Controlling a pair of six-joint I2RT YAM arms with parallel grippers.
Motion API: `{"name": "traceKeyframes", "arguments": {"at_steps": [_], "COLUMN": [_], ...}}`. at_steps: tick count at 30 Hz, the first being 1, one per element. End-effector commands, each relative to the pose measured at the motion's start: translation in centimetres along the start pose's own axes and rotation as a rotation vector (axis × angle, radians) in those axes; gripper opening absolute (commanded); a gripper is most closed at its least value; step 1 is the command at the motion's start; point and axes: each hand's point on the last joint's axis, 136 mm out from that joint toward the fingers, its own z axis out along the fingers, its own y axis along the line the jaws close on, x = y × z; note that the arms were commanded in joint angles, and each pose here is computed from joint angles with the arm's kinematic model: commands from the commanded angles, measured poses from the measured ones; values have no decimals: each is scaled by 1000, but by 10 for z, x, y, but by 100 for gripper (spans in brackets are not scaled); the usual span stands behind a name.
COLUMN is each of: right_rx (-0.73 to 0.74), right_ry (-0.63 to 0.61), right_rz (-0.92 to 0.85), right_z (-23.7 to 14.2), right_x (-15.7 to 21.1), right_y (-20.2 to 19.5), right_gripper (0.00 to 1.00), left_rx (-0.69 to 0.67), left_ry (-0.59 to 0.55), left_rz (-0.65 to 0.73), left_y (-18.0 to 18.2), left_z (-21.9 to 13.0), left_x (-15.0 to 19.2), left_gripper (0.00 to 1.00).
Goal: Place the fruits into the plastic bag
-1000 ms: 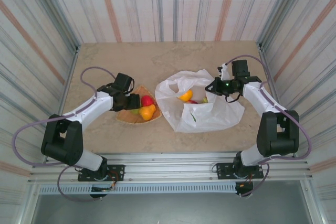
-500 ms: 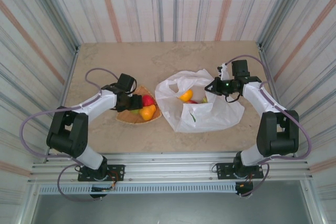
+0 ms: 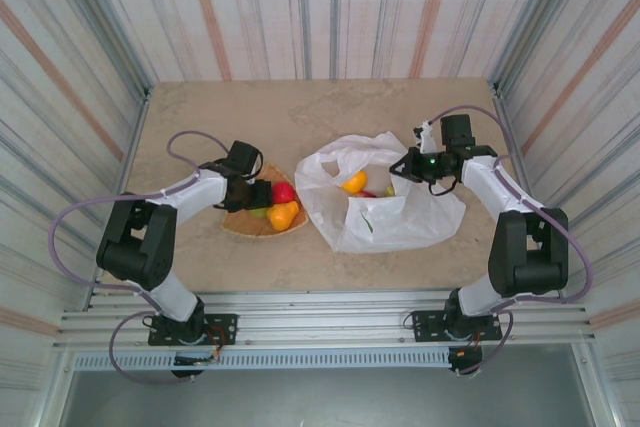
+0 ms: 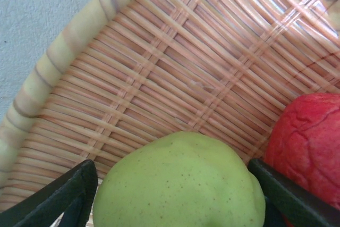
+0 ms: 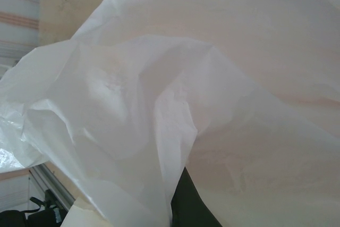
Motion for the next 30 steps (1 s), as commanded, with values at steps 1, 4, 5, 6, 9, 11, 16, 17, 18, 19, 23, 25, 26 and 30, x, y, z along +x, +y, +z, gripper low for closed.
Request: {"name": "traceKeyframes", "arguments": {"at_steps": [1,4,5,6,9,11,16,17,18,19,23,25,26,30], "right_rx": [-7,-5,-4,-4,-8,-8,-10,-10,-9,-9,-11,-14,-17,-37], "right_ry": [19,19,20,21,22,22,20,20,21,19,15,11,10,-2], "right_rz": [23,22,25,25,26,27,23,23,25,21,20,15,15,8], "right_z": [3,4,4,4,5,5,5,5,5,5,5,3,3,-2], "right_x": [6,6,6,7,6,6,6,6,6,5,3,1,1,-3], "right_y": [-3,-4,-5,-5,-4,-5,-4,-4,-4,-4,-3,-1,0,8], "right_gripper": [0,0,0,0,0,0,0,0,0,0,0,0,0,0], "left_rx": [-30,-38,-39,-42,-54,-64,-50,-20,13,53,191,256,286,360], "left_ry": [30,10,-2,-14,-56,-89,-182,-202,-219,-243,-297,-296,-289,-252], "left_rz": [5,3,0,1,-1,-1,-14,-20,-19,-21,44,95,125,256], "left_y": [5,7,8,9,11,14,12,7,1,-7,-54,-86,-103,-166], "left_z": [4,-3,-7,-10,-25,-37,-73,-81,-88,-96,-116,-119,-118,-107], "left_x": [7,6,5,4,-2,-6,-18,-21,-23,-26,-28,-24,-19,4], "left_gripper": [73,69,67,66,62,60,60,59,59,59,58,58,58,58]}}
